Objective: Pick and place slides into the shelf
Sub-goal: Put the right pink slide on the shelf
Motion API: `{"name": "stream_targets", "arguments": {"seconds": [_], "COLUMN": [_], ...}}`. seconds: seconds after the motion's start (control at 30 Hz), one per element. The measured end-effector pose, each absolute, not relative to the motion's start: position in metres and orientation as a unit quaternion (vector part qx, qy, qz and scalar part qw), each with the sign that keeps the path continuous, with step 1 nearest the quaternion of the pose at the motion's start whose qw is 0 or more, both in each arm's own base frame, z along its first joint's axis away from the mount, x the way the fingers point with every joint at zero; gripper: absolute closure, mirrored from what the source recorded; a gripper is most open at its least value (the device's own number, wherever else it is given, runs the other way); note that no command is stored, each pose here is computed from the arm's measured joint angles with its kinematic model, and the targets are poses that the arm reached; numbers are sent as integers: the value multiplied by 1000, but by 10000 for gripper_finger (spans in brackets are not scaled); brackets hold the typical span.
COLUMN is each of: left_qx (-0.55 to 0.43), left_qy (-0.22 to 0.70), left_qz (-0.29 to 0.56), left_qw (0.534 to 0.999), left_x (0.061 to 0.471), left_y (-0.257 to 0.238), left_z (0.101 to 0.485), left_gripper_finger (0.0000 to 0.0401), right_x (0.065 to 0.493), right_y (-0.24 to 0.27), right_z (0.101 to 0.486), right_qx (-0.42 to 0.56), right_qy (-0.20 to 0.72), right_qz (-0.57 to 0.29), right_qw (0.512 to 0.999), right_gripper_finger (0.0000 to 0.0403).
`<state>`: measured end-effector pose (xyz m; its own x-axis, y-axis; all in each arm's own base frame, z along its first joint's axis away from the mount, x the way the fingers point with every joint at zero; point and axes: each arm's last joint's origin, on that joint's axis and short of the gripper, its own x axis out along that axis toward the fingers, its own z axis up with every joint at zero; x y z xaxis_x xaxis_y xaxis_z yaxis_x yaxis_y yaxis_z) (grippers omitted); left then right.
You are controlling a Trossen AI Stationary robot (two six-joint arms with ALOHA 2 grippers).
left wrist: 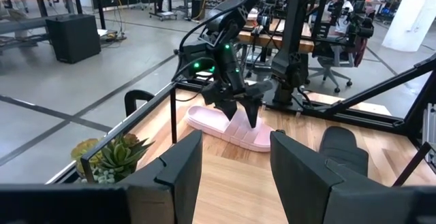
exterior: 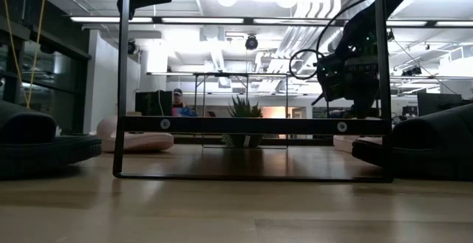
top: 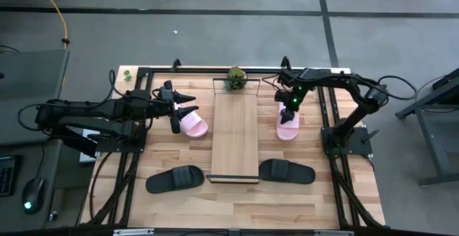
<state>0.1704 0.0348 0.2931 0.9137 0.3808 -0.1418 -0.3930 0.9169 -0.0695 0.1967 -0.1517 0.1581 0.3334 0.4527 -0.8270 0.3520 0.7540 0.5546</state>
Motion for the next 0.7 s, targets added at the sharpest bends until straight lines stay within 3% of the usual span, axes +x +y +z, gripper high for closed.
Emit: {"name": "stream_targets", "arguments": {"seconds": [0.33,0.7], "left_qx": [-51,-51], "left_qy": [62,62], "left_qz": [198,198], "left_qw": [977,977], "left_x": [170,170], "left_y": [35,35], "left_z": [293,293], "left_gripper_finger": [245,245], "right_x": [202,202], "right_y": [-147,-148], "right_z": [158,157], "right_qx": [330,322], "right_qy": [579,588], "right_qz": [39,27], "right_qw": [744,742], "right_gripper_finger": [167,321]}}
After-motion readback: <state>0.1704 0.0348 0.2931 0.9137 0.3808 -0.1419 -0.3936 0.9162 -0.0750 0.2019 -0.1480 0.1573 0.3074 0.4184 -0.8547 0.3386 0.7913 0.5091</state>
